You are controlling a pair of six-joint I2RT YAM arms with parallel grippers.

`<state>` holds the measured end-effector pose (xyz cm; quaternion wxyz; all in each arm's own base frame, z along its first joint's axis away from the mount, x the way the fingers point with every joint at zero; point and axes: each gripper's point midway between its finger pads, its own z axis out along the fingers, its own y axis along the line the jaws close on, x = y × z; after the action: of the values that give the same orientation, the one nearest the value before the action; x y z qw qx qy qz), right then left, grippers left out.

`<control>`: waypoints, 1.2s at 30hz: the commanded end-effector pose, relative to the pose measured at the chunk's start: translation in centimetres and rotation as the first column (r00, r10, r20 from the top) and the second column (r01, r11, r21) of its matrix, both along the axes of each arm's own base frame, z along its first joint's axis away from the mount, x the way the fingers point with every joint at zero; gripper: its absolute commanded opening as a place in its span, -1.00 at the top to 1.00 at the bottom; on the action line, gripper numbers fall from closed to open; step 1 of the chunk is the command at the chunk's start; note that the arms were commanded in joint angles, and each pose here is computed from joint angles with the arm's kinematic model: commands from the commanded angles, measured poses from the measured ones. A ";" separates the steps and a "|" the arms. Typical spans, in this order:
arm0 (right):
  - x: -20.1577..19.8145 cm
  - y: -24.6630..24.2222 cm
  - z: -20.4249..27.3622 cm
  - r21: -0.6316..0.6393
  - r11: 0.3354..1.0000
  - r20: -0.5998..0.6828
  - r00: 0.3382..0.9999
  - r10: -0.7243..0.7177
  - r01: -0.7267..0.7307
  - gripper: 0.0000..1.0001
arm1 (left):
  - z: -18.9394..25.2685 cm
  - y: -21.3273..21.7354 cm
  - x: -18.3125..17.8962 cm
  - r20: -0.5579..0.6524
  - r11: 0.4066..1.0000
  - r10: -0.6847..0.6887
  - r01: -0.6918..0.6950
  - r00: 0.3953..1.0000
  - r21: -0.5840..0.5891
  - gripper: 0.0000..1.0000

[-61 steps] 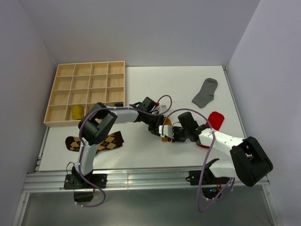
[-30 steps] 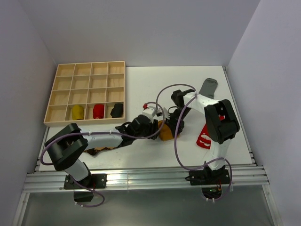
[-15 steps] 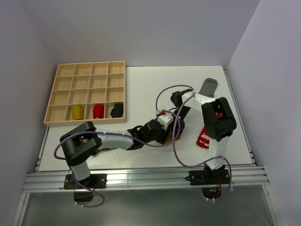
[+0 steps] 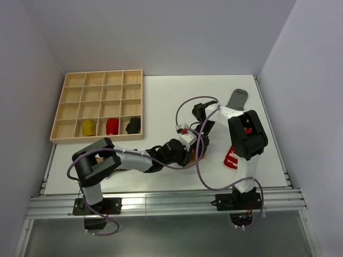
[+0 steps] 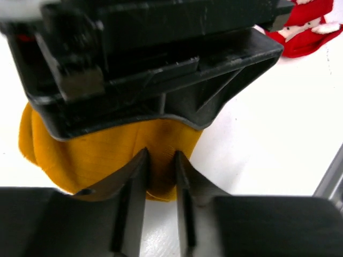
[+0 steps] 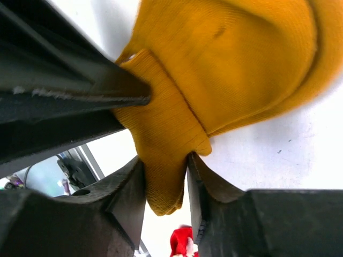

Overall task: Roll the socks
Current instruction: Roll the sock at the center of the board.

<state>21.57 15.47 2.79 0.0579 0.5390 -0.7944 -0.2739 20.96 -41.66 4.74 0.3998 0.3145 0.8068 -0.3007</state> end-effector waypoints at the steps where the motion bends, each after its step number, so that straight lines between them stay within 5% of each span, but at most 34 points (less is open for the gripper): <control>1: 1.4 1.3 0.1 0.034 0.999 0.053 0.998 -0.030 0.028 0.17 | 0.3 -0.8 -1.5 -0.052 0.997 -0.031 0.027 0.998 -0.079 0.43; 9: 2.6 2.3 0.8 0.086 0.993 0.135 0.986 -0.098 0.087 -0.02 | -1.8 0.5 -3.0 -0.135 0.994 -0.021 0.006 0.991 -0.106 0.99; 22: 7.1 -1.0 5.8 0.314 0.933 0.454 0.835 -0.312 0.177 -0.29 | -5.2 3.8 -4.9 -0.355 0.992 0.032 -0.074 0.934 -0.106 0.99; 36: 1.3 -1.7 7.4 0.373 0.914 0.742 0.643 -0.191 -0.159 -0.45 | -7.5 6.0 -4.0 -0.661 0.989 0.018 -0.109 0.750 -0.098 0.99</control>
<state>22.79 12.79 9.02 -0.3497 0.5552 -0.7302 -0.1903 19.91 -39.56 3.72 0.2493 0.1595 0.8164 -0.4959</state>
